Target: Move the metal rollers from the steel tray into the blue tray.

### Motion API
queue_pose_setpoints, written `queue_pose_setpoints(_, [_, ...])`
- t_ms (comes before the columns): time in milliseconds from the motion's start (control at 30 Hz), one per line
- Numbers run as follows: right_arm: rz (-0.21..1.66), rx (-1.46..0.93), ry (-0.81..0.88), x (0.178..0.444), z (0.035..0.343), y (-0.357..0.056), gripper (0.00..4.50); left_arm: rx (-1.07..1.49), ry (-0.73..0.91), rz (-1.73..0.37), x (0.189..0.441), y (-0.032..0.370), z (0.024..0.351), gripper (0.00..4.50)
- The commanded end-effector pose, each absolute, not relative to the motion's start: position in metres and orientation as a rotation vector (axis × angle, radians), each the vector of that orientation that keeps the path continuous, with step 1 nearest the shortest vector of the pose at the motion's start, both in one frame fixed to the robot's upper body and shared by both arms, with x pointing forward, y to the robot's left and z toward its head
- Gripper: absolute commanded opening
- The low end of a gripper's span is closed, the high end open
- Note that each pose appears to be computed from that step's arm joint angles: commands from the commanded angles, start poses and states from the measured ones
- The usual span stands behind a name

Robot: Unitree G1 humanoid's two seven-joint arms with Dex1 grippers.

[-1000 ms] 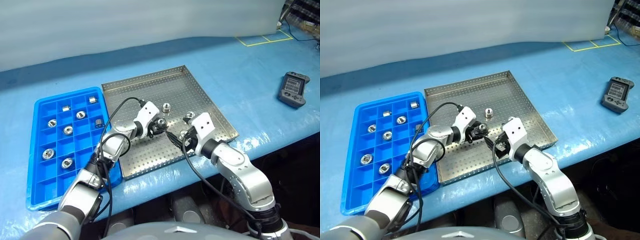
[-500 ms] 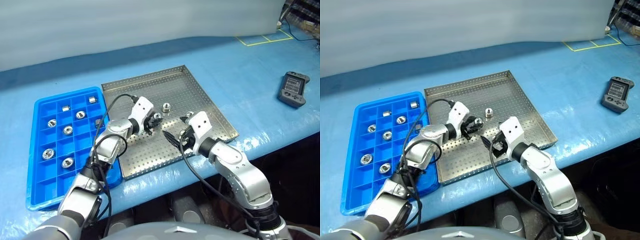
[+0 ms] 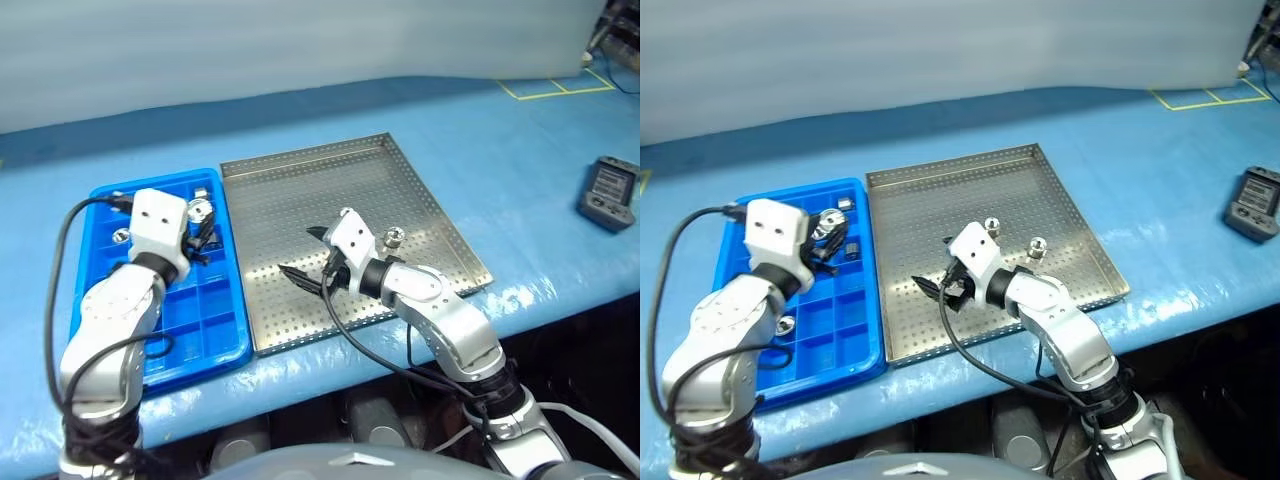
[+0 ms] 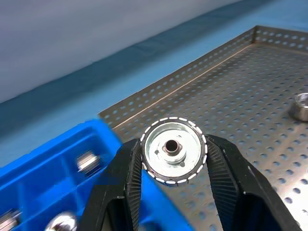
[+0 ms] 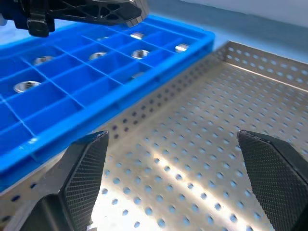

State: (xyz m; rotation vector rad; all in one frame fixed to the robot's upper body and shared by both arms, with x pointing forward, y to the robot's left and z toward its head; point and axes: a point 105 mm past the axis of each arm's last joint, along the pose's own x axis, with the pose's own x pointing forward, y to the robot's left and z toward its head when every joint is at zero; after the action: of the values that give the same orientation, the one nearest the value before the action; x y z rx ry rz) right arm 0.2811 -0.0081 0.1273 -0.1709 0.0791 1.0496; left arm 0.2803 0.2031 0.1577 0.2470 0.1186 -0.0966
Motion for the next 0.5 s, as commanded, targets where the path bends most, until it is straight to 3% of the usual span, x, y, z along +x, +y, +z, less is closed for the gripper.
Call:
queue_pose_setpoints(33, [1.160, -0.164, 0.023, 0.273, 0.138, 0.011, 4.50, 0.246, 0.100, 0.004, 0.251, 0.214, 0.166, 1.67])
queue_pose_setpoints(333, [1.335, -0.142, 0.015, 0.259, 0.137, 0.039, 4.50, 0.167, 0.258, 0.236, 0.189, 0.244, 0.120, 1.67])
queue_pose_setpoints(500, [1.420, -0.144, 0.010, 0.250, 0.136, 0.049, 4.50, 0.119, 0.314, 0.296, 0.168, 0.246, 0.104, 1.67])
